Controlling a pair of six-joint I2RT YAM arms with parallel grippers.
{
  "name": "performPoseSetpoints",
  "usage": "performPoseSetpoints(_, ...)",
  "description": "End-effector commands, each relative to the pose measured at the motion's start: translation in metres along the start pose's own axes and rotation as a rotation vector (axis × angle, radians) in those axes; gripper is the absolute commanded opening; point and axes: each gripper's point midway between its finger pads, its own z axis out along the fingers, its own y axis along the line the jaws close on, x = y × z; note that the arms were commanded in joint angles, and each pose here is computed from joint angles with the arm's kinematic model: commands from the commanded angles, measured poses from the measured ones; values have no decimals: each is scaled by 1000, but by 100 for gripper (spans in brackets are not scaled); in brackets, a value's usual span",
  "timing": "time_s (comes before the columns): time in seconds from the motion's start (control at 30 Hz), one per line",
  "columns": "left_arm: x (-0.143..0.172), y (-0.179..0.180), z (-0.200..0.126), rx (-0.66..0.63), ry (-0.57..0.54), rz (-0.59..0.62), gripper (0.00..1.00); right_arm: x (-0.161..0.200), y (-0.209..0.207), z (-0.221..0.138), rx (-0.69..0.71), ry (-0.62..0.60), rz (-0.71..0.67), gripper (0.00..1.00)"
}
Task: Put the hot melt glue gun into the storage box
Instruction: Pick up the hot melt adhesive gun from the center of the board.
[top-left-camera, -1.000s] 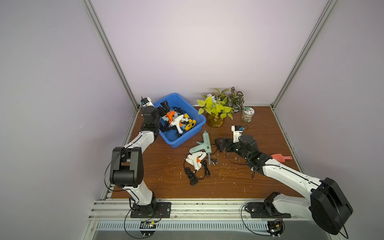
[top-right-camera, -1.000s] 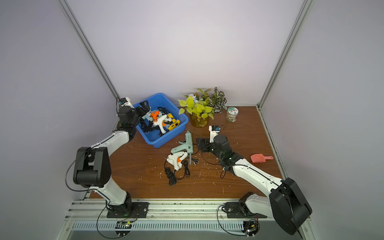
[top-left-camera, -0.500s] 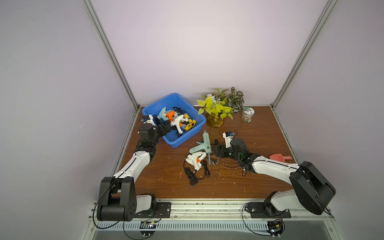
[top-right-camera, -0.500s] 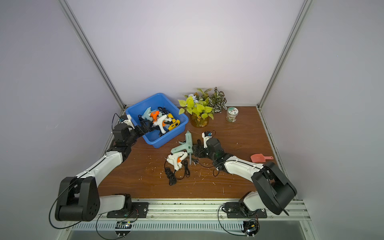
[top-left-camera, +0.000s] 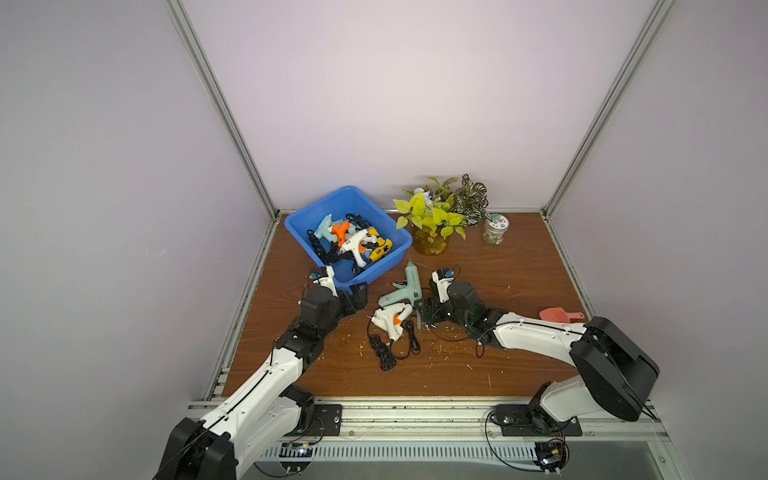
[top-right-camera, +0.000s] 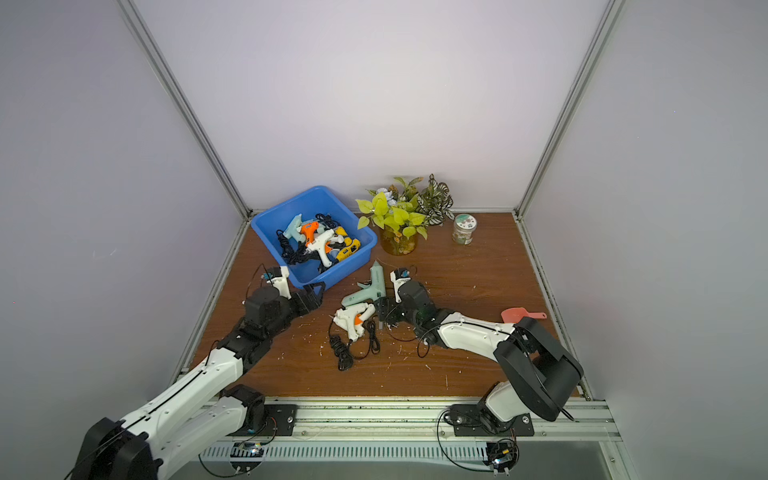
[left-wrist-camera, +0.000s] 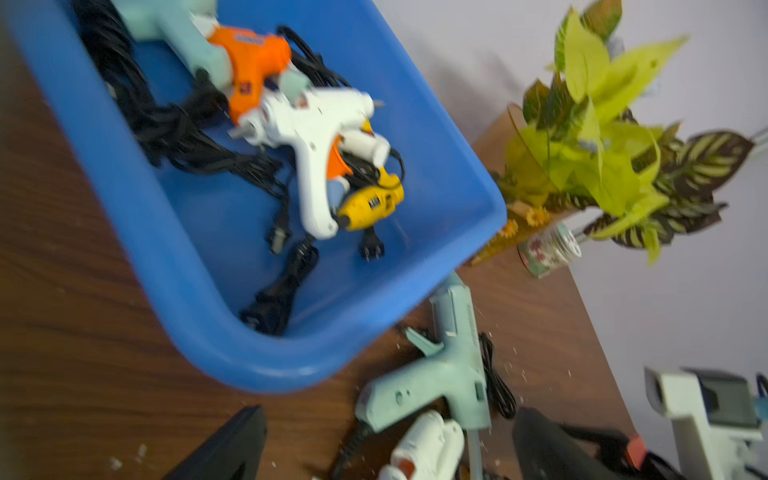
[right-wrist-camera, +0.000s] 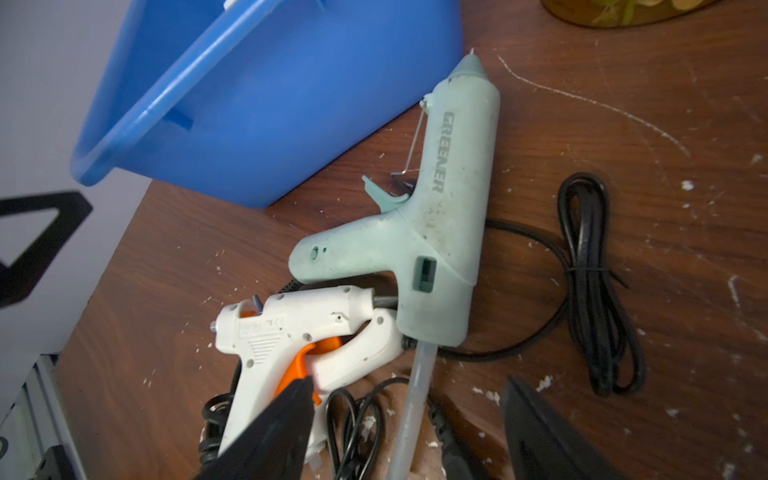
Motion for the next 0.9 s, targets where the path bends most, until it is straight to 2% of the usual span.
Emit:
performPoseSetpoints(0.0,34,8,-3,-86,75,-2,92,-17,-8,-12,59,-73,5,81)
performPoseSetpoints(0.23,96,-14,9,-56,285,81,79,-26,-26,-31,160,-134,11,86)
performPoseSetpoints(0.4,120,-21,13,-56,380,147,64,-32,-35,-46,197,-190,18,90)
performPoseSetpoints(0.5,132,-27,15,-37,433,175,59,-36,-38,-54,206,-218,23,92)
performPoseSetpoints(0.67,143,-36,21,-8,486,208,56,-39,-38,-62,204,-244,21,93)
performPoseSetpoints(0.87,152,-31,30,-33,518,215,59,-42,-38,-66,204,-253,17,94)
